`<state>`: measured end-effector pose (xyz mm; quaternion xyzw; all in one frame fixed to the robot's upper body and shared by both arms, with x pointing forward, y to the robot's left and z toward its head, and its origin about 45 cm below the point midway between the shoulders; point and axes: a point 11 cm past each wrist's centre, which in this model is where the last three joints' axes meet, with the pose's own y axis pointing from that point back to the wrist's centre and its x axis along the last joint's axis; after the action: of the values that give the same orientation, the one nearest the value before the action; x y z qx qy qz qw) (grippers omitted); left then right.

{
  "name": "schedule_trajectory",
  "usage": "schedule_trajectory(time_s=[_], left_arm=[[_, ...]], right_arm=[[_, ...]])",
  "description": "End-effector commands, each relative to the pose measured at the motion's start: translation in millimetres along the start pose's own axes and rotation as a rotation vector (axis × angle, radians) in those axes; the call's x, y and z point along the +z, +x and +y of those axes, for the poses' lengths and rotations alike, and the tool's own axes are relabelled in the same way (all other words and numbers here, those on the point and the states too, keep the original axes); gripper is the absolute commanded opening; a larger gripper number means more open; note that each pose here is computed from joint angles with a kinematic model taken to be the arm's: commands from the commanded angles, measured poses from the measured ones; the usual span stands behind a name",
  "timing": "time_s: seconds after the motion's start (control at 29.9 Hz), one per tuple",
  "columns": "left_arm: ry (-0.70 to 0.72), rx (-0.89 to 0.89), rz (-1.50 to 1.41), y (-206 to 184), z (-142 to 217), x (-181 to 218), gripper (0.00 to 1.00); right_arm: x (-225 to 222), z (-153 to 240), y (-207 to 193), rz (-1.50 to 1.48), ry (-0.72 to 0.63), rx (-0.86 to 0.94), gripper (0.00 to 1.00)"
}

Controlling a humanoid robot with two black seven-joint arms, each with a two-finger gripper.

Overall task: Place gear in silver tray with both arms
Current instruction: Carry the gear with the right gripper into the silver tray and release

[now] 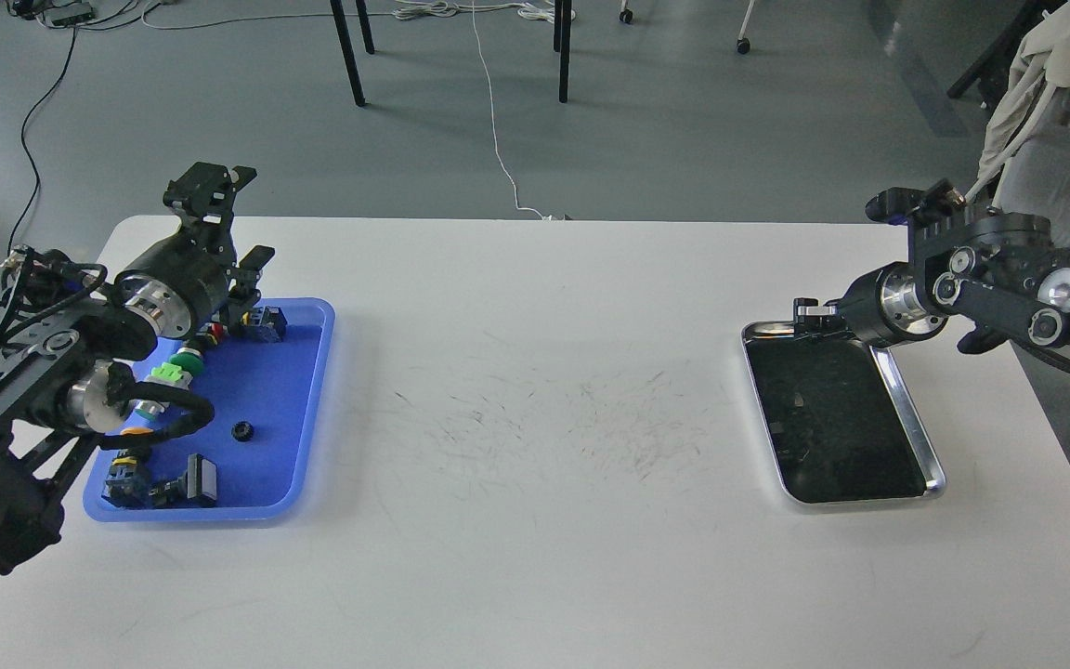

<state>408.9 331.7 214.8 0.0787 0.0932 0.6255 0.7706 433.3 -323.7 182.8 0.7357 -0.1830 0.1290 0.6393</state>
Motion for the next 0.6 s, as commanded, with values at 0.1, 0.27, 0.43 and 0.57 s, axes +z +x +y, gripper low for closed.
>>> schedule_trajectory(time_s=[0.1, 0.27, 0.43, 0.57], left_arm=[[0.0, 0.002, -0.002, 1, 0, 0, 0.98], [0.0, 0.001, -0.001, 1, 0, 0, 0.98], [0.0, 0.001, -0.001, 1, 0, 0, 0.98], [0.0, 0.001, -0.002, 1, 0, 0, 0.98]], right_arm=[[11, -12, -18, -0.011, -0.021, -0.035, 0.07], [17, -16, -24, 0.007, -0.04, -0.045, 0.08], [13, -15, -21, -0.002, -0.027, -0.036, 0.72], [3, -10, -12, -0.036, 0.021, -0.011, 0.98]])
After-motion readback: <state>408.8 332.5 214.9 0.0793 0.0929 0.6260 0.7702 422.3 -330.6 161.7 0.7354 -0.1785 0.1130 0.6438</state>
